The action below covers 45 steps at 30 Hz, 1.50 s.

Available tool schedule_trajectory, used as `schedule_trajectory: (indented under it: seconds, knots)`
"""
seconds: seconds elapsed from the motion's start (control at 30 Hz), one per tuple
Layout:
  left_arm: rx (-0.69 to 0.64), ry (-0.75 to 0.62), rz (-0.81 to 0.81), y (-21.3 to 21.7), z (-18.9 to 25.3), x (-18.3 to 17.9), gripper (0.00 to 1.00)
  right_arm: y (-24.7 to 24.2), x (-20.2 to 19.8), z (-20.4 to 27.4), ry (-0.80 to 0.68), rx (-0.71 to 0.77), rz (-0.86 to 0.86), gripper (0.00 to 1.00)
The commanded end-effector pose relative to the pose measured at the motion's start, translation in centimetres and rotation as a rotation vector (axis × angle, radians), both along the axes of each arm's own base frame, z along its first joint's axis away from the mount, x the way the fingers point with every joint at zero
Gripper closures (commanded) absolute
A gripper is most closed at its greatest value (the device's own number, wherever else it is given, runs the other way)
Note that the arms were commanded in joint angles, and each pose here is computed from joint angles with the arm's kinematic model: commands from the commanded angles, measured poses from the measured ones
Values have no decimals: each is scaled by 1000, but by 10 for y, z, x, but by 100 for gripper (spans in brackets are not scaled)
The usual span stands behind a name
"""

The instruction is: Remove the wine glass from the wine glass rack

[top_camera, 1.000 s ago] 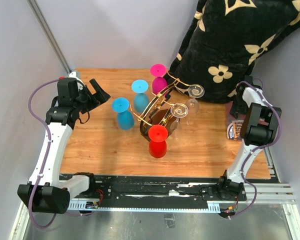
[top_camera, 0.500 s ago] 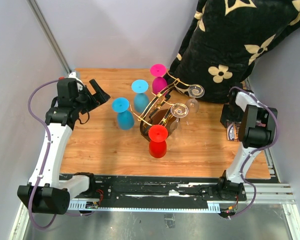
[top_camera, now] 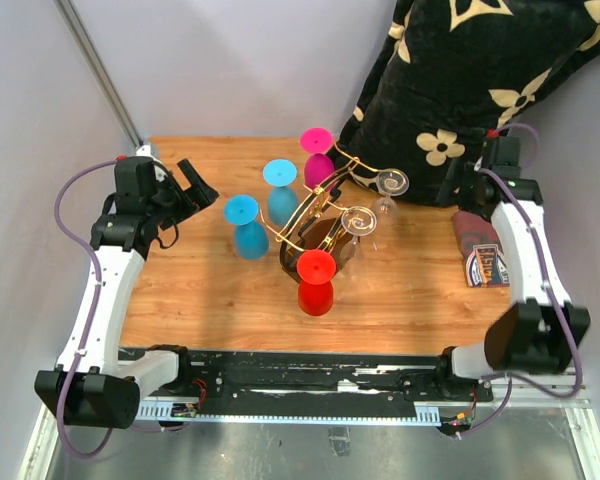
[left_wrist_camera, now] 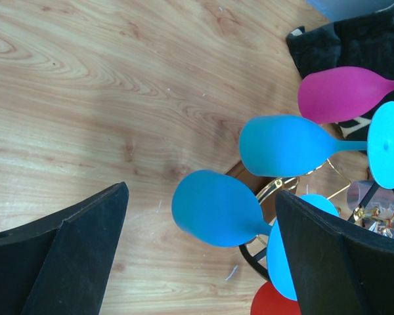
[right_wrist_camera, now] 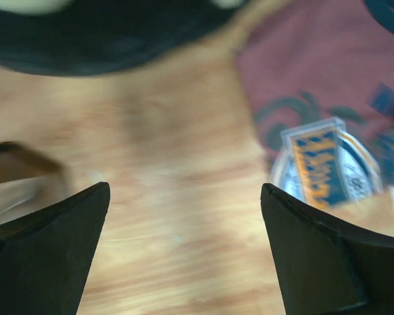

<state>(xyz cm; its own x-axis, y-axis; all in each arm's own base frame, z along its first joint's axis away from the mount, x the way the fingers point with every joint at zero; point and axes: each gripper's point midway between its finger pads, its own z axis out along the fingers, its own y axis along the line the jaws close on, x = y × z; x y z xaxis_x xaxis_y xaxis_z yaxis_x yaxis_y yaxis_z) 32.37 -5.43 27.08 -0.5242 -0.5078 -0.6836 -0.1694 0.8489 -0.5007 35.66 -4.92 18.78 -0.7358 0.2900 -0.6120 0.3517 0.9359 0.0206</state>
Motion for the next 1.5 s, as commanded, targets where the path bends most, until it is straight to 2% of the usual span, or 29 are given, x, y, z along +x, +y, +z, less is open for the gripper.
schedule_trajectory:
  seconds: [0.0,0.03,0.13,0.23,0.33,0.6,1.0,1.2,1.47]
  knots:
    - [10,-21,-3,0,12,3,0,84,14,53,-259,409,229,6]
    - [8,-20,-5,0,12,2,0,94,14,64,-295,458,255,16]
    - [5,-22,-5,-1,13,2,0,119,13,90,-356,605,327,34]
    - [-2,-27,-5,-2,14,0,0,139,13,103,-365,727,382,41]
    - [-4,-33,-8,-2,16,-1,0,148,11,109,-369,787,408,47]
    - [-4,-45,-9,-2,20,-3,0,150,3,123,-423,800,407,54]
    - [-8,-50,-12,-3,21,-4,0,143,-8,133,-451,752,383,52]
    - [-11,-50,-13,-3,21,-5,0,149,-8,131,-451,787,403,52]
    - [-26,-52,-18,-6,22,-5,0,158,-8,127,-425,811,436,58]
